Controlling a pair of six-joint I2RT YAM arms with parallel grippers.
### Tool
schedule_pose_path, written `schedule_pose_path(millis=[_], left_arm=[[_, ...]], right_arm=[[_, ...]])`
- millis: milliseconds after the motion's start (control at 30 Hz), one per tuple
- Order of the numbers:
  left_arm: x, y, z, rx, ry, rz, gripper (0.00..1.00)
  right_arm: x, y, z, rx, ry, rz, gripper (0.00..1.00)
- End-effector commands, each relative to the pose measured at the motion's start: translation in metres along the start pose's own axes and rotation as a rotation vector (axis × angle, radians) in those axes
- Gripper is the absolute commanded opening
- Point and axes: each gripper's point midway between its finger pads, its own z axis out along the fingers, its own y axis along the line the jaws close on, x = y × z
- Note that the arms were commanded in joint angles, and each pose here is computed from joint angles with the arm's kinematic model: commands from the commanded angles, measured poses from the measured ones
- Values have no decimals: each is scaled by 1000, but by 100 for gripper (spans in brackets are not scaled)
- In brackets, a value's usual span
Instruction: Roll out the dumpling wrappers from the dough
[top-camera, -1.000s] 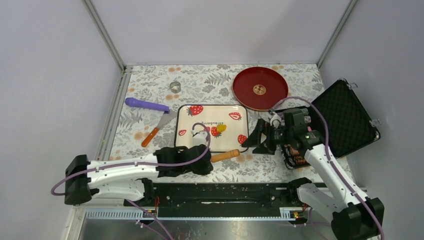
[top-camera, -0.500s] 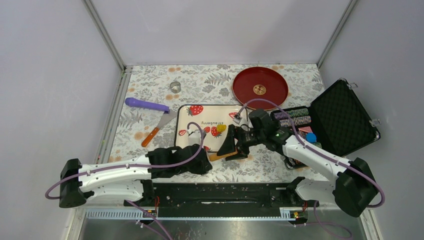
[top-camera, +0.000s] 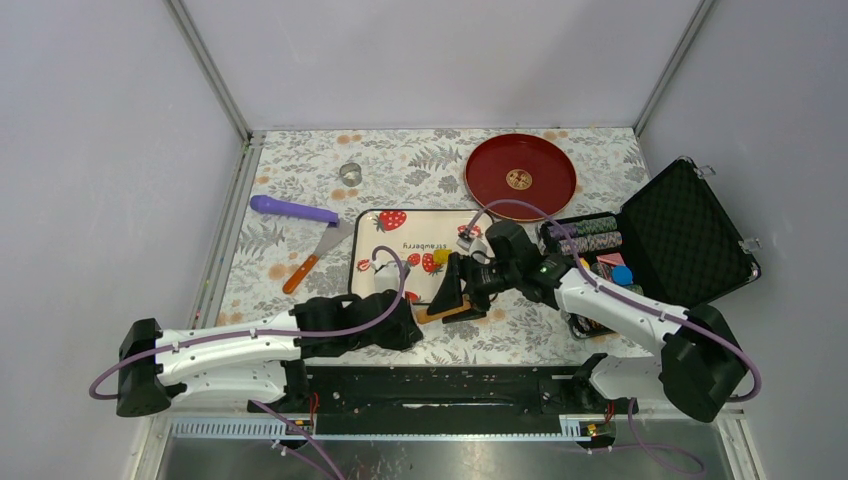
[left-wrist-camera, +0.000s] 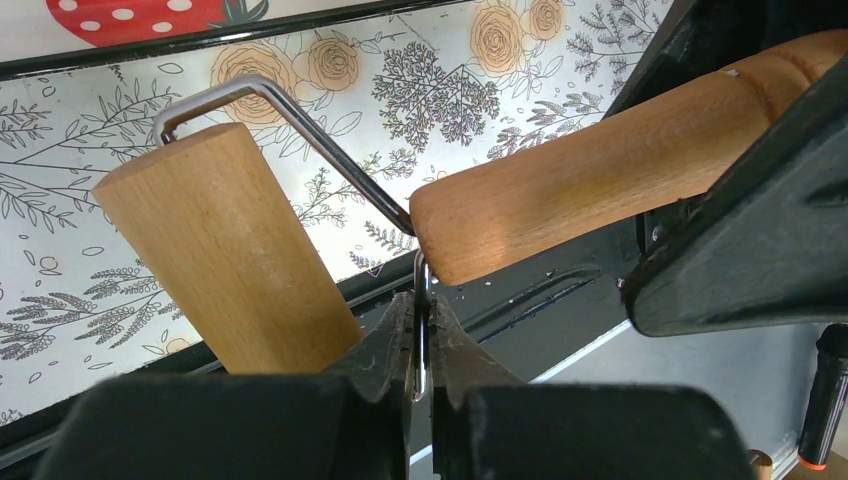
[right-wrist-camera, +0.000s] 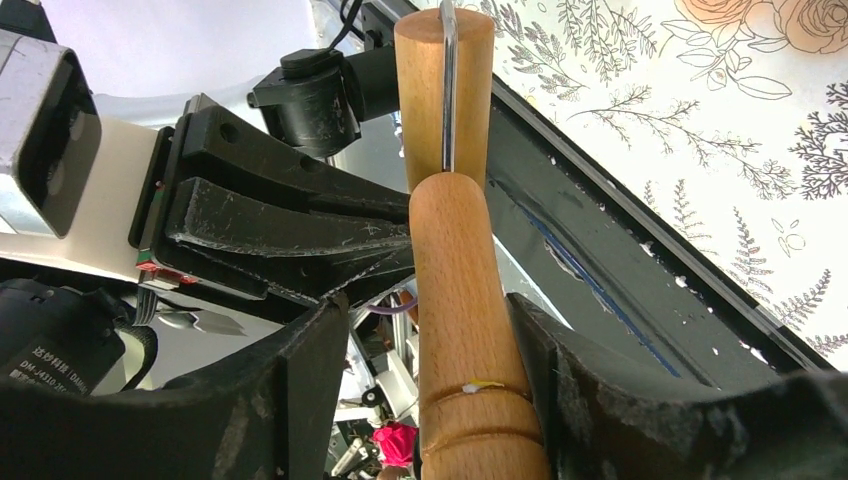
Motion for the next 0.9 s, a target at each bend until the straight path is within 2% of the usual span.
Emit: schedule_pose_path(millis=[0, 233, 333, 433, 533, 567, 600, 633, 667, 867], left_arm=[[-11, -18, -3, 71, -38, -60, 0], [-8, -20, -2, 82, -26, -62, 0], [-7, -20, -2, 85, -23, -64, 0], [-7, -20, -2, 89, -24, -65, 0], [-6, -20, -2, 90, -22, -64, 0], [-6, -20, -1, 91, -19, -63, 16], [-5, -21, -1, 94, -15, -66, 61], [-6, -22, -1, 99, -16, -69, 86], [-6, -24, -1, 105, -15, -74, 97], [-34, -50, -4, 305, -37, -146, 99]], right_arm=[[-7, 13, 3, 11, -31, -49, 64], [-7, 8, 9, 36, -20, -50, 60], [-6, 7, 11, 43, -12, -50, 54], [-6, 4, 12, 49, -8, -50, 34], [-5, 4, 12, 51, -6, -57, 9], [-5, 4, 11, 52, -6, -62, 1], [-5, 4, 11, 55, -5, -71, 0], [-6, 2, 10, 67, -11, -78, 0], [-6, 0, 9, 81, -15, -84, 0], [-11, -29, -2, 233, -85, -107, 0]])
